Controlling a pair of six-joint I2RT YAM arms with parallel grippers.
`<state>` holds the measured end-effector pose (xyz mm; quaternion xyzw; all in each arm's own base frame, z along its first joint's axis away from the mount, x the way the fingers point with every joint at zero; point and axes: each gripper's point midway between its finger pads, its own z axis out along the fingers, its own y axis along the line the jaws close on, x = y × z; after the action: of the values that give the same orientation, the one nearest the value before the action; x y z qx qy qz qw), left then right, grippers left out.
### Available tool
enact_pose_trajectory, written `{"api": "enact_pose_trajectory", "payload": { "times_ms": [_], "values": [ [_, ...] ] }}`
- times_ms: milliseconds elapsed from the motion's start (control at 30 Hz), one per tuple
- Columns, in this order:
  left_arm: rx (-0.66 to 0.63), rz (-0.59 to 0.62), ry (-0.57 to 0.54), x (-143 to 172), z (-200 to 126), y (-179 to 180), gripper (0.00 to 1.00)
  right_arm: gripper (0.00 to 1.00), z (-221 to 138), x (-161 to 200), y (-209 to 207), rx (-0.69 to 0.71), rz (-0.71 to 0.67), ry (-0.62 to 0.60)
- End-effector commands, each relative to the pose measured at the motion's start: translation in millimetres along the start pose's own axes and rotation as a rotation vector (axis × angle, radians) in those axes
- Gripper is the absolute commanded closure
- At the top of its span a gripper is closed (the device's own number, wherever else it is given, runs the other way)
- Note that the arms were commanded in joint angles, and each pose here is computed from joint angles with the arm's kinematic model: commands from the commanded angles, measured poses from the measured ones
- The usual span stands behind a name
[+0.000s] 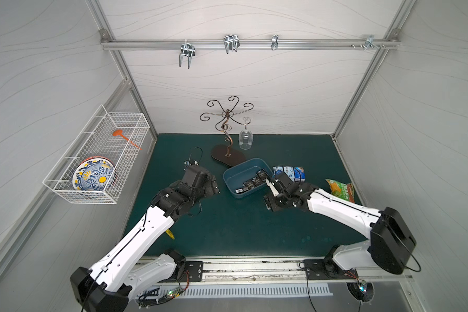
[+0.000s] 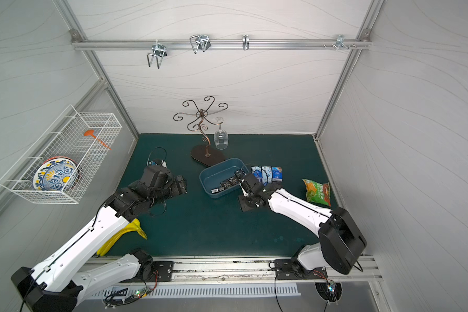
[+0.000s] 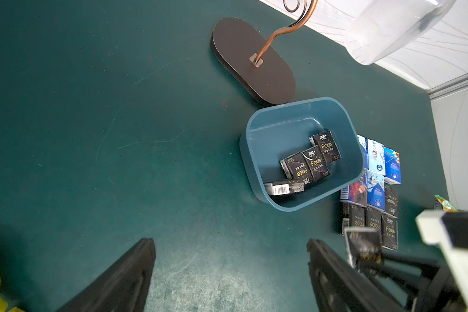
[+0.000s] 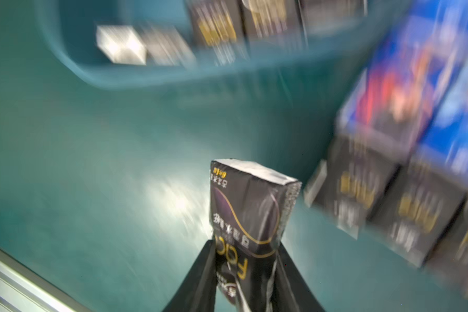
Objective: Take the pocket tissues out of the storage box
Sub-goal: Place the pocket tissues at the center of the board, then move the pocket tissues to the center of the board.
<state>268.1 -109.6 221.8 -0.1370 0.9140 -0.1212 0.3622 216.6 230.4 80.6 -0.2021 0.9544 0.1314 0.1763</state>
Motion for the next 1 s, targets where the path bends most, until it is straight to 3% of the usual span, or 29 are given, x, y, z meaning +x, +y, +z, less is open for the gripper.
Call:
{"api": "enact_pose_trajectory", "payload": {
  "times_ms": [0,100,200,300,533,633,800,967],
  "values": [
    [0.050,-0.019,-0.045,-13.9,-3.6,-12.3,0.08,0.65,6.3,25.5,5.4,-0.029,0.124,0.025],
    [0.059,-0.024,-0.040,-12.3,-2.9,-13.2,0.08,0.64,18.5,44.8,3.7,-0.009,0.158,0.057],
    [0.063,-0.023,-0.039,-11.2,-3.8,-13.0,0.08,0.55,24.9,53.9,2.1,0.011,0.173,0.078],
    [0.060,-0.023,-0.041,-10.9,-5.5,-11.0,0.08,0.45,21.5,54.2,1.5,0.022,0.176,0.086],
    [0.063,-0.026,-0.050,-11.9,-9.2,-9.7,0.08,0.36,3.4,45.1,-2.9,0.044,0.132,0.067],
    [0.063,-0.028,-0.050,-11.9,-8.9,-9.9,0.08,0.39,7.8,50.5,-12.1,0.083,0.124,0.100],
    [0.065,-0.025,-0.045,-11.4,-8.2,-11.1,0.08,0.54,19.1,58.7,-18.1,0.079,0.161,0.119],
    [0.070,-0.024,-0.045,-11.9,-7.9,-12.4,0.08,0.60,27.8,70.0,-24.7,0.101,0.185,0.150]
  ]
}}
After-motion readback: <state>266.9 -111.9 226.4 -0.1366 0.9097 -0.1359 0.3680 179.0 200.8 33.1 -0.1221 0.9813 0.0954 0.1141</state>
